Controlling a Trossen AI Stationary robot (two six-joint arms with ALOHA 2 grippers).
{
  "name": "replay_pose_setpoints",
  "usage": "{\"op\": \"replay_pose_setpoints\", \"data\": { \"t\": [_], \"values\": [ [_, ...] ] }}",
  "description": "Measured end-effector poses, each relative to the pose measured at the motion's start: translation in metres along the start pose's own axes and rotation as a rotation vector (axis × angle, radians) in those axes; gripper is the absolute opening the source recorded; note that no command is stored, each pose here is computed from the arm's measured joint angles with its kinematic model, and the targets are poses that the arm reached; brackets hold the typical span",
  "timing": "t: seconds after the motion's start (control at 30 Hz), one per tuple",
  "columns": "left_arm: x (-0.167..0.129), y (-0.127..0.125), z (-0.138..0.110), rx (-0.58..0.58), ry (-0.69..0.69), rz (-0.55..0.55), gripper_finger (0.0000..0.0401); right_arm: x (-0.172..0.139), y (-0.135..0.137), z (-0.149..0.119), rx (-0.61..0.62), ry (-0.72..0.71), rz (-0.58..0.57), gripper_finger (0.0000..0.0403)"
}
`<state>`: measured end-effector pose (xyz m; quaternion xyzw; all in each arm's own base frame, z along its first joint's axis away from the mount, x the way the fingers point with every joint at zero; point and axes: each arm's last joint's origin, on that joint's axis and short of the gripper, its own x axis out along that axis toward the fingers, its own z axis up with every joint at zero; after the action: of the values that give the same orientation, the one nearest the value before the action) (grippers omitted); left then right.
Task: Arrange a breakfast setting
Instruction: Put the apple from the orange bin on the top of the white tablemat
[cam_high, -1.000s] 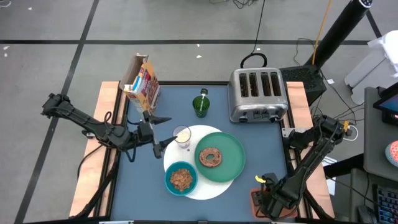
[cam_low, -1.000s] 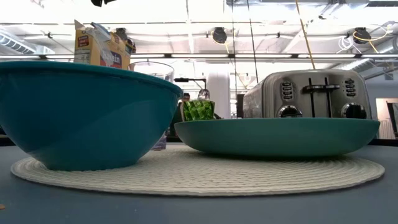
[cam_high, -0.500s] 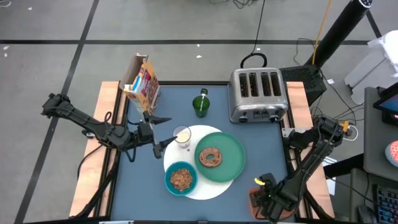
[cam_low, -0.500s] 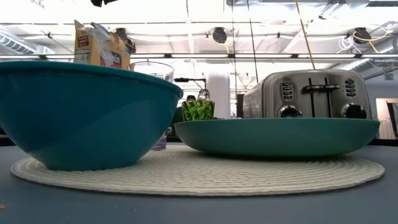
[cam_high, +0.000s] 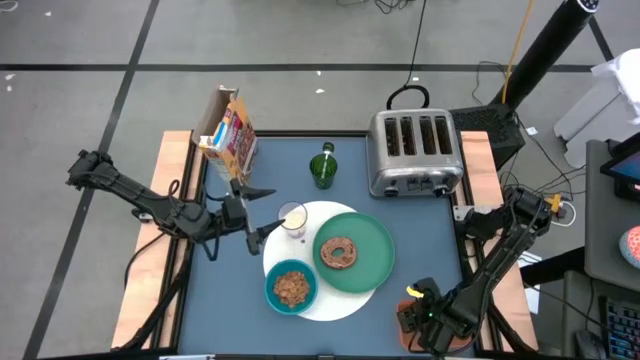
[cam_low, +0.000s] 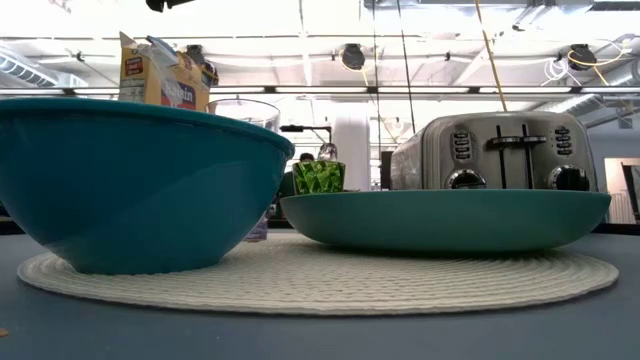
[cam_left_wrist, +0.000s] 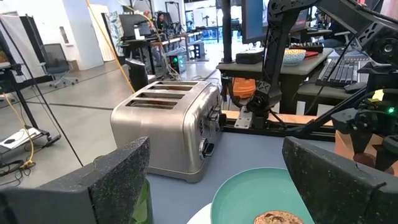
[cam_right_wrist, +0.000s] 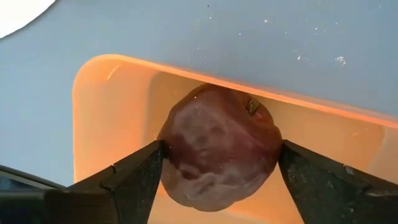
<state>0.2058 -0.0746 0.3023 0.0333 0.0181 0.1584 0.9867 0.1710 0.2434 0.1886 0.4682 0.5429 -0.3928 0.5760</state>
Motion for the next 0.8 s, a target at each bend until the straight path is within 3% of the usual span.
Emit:
{"op": "replay_pose_setpoints", "data": {
  "t": [0.33,0.8],
  "values": [
    [0.0,0.0,0.0,0.0,0.0,0.0,0.0372,0.0001,-0.0002,0.0,0.02,0.001,-0.003,0.0241],
    [0.0,0.0,0.0,0.0,0.0,0.0,0.0372,-0.0064,-0.0016,0.0014,0.011,0.016,0.012,0.0236]
  ]
}}
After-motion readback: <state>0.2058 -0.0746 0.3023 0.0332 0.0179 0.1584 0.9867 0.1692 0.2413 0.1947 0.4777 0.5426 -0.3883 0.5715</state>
